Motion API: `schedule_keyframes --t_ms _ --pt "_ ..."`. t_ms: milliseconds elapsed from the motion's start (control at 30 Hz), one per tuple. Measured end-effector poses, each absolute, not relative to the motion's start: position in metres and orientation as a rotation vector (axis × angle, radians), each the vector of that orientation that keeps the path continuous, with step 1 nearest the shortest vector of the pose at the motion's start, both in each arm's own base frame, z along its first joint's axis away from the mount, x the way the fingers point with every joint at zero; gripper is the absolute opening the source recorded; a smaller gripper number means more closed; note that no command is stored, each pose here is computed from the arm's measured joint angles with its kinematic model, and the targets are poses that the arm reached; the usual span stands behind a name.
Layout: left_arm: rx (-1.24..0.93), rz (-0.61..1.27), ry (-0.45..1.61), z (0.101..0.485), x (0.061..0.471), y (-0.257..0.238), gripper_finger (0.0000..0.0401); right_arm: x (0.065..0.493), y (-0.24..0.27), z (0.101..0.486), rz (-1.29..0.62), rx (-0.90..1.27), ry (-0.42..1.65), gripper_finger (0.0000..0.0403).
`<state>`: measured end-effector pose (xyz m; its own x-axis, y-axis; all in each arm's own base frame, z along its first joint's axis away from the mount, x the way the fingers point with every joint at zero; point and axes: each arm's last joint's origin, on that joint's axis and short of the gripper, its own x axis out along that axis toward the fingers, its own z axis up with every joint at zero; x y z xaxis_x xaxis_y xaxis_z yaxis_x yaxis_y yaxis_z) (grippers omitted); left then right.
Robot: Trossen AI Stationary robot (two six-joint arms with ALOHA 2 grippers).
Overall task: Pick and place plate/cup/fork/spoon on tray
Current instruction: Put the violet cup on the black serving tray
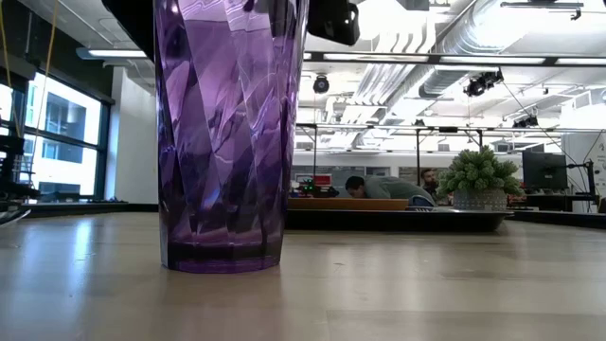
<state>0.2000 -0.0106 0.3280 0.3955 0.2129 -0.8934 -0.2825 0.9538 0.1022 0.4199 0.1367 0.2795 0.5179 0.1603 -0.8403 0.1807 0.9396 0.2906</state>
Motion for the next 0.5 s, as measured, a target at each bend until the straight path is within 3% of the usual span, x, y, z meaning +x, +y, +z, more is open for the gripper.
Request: schedule_keyframes --t_ms 333,500 --pt "-0.070 0.315 1.121 0.328 0.200 -0.011 0.0016 0.426 0.139 0.261 -0.020 0.368 1.079 0.0129" --pt "-0.070 0.314 1.121 0.328 0.200 -0.011 0.0016 0.427 0.139 0.261 -0.037 0.381 1.075 0.0104"
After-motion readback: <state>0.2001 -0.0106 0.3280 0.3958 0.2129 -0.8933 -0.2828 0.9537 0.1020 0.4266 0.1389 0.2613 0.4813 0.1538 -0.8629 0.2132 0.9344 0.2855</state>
